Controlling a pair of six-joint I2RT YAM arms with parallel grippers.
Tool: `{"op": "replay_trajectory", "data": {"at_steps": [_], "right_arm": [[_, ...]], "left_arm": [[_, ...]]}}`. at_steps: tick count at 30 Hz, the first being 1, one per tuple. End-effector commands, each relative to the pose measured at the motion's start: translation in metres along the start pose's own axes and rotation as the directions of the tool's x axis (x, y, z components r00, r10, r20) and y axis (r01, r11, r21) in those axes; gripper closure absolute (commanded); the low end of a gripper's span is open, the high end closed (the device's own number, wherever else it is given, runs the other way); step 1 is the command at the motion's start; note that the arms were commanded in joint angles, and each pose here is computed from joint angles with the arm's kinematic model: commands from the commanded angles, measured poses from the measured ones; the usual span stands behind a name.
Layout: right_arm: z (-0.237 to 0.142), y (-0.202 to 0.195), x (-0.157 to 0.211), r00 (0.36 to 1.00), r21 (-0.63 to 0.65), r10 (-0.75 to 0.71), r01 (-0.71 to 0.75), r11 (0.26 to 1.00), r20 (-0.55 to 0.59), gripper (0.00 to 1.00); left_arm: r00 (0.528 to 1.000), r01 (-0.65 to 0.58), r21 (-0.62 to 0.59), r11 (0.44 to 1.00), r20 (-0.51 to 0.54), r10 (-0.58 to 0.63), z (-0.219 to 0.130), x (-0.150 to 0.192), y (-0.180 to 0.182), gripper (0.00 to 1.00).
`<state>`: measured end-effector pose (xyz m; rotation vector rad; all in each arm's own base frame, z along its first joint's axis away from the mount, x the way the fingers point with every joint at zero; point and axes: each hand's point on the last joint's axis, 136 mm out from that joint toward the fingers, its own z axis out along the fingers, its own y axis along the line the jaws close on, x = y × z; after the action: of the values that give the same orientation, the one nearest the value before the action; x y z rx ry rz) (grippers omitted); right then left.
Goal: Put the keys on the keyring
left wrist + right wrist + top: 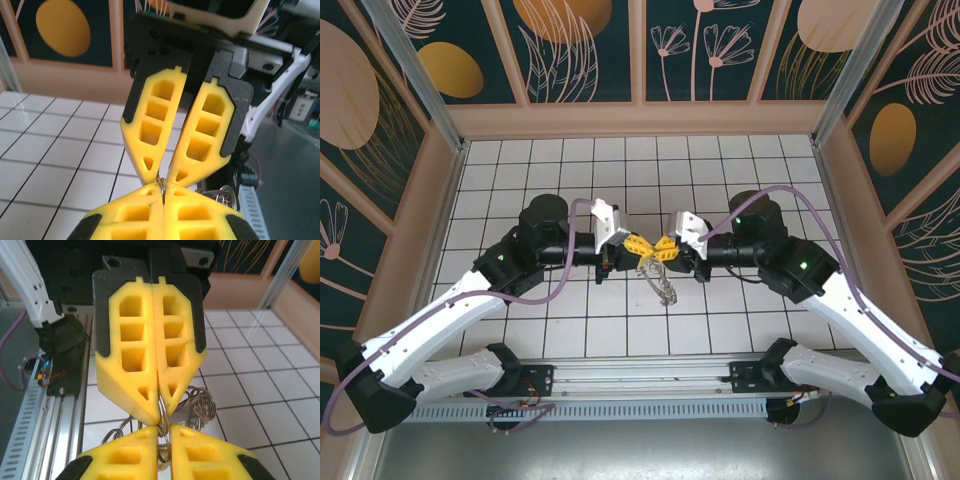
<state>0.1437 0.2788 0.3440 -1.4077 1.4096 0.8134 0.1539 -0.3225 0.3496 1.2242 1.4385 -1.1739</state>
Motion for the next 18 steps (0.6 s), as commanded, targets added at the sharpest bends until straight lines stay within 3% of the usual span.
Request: {"op": "replay_trajectory", "data": {"at_steps": [1, 11, 14, 18], "right_arm": [[-0.001, -0.003, -0.022, 0.993, 0.017, -0.03, 0.028, 0.999, 0.112, 0.87], [0.001, 0.003, -0.026, 0.987, -0.016, -0.039, 0.042, 0.999, 0.157, 0.92], [0.002, 0.003, -0.027, 0.987, -0.023, -0.041, 0.045, 0.999, 0.156, 1.0], [-0.001, 0.0, -0.031, 0.988, -0.007, -0.048, 0.05, 0.999, 0.146, 1.0]], "left_arm": [[0.981, -0.074, 0.1, 0.992, 0.185, 0.055, -0.009, -0.046, -0.026, 1.0], [0.953, -0.097, 0.127, 0.987, 0.297, 0.056, -0.015, -0.053, -0.033, 1.0], [0.954, -0.093, 0.116, 0.989, 0.294, 0.055, -0.013, -0.049, -0.029, 1.0], [0.977, -0.068, 0.09, 0.994, 0.209, 0.048, -0.004, -0.034, -0.02, 1.0]]}}
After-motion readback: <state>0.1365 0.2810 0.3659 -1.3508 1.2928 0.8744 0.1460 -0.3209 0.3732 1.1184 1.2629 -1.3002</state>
